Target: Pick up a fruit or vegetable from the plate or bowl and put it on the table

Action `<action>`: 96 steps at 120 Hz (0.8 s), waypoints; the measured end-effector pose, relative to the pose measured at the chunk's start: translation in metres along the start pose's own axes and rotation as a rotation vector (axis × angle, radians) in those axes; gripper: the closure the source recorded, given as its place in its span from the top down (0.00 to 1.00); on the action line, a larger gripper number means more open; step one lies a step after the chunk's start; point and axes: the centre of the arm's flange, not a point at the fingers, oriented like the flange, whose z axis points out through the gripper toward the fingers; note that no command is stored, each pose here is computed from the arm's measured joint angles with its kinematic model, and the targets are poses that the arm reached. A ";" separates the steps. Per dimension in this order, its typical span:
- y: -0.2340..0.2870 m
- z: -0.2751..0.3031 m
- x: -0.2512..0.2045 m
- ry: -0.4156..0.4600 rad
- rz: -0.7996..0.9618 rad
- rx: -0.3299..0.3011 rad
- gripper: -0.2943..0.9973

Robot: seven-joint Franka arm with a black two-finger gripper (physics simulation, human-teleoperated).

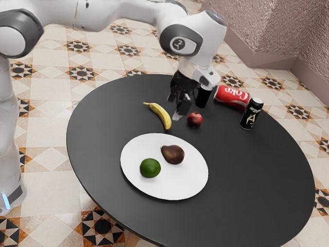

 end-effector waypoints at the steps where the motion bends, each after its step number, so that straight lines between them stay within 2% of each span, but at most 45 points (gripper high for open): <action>1: 0.001 0.004 -0.001 -0.005 -0.003 -0.004 0.77; 16: 0.032 0.027 -0.009 -0.008 -0.033 -0.055 0.77; 45: 0.133 0.023 -0.023 0.035 0.028 -0.073 0.77; 65: 0.110 0.044 -0.048 -0.013 -0.087 -0.112 0.77; 96: 0.131 0.069 -0.071 -0.078 -0.146 -0.143 0.77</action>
